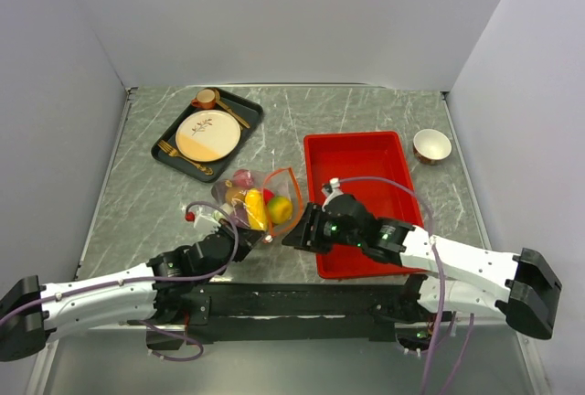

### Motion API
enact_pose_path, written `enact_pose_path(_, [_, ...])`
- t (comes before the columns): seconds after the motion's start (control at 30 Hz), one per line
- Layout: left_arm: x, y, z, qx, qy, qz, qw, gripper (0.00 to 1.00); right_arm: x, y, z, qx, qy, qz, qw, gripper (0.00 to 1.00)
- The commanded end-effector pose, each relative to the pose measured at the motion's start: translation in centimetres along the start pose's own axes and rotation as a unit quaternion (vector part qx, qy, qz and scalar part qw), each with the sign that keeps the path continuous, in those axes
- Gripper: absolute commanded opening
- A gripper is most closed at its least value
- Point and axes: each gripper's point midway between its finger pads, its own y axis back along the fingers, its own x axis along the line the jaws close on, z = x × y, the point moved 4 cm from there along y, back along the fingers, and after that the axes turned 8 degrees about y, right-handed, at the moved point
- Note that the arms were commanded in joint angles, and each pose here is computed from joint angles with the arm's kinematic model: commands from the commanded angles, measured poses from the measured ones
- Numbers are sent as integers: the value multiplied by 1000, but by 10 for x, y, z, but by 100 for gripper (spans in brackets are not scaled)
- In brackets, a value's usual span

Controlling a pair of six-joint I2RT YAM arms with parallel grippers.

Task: Place the food in the zip-top bag and seal the zipper
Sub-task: Zip the zipper food storage bag at the center of the board.

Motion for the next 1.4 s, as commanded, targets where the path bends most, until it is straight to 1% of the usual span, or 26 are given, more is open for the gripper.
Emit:
enact_pose_path(0.0, [-23,1,-7,17,-28,-44,999,1,32,-8,2,-8,-14,61,998,52])
enact_pose_path(0.3, [-29,1,-9,22,-44,-58,997,1,33,-37,6,1,7,26,1000,48])
enact_pose_path(0.53, [-22,3,-8,24,-43,-51,998,1,44,-37,21,-28,12,36,999,46])
enact_pose_path(0.63, [-18,4,-6,21,-37,-51,998,1,45,-38,23,-29,12,36,999,45])
enact_pose_path(0.77, [-17,7,-3,17,-30,-55,998,1,37,-43,19,-20,0,24,999,38])
enact_pose_path(0.87, [-16,7,-1,14,-30,-53,998,1,36,-42,21,-35,-12,36,999,31])
enact_pose_path(1.0, [-14,8,-3,21,-29,-52,998,1,34,-40,26,-44,-14,37,998,32])
enact_pose_path(1.13, [-13,7,-4,23,-27,-53,998,1,33,-40,26,-43,-14,33,998,35])
enact_pose_path(1.37, [-14,5,-4,21,-25,-51,998,1,34,-39,24,-37,-12,41,998,34])
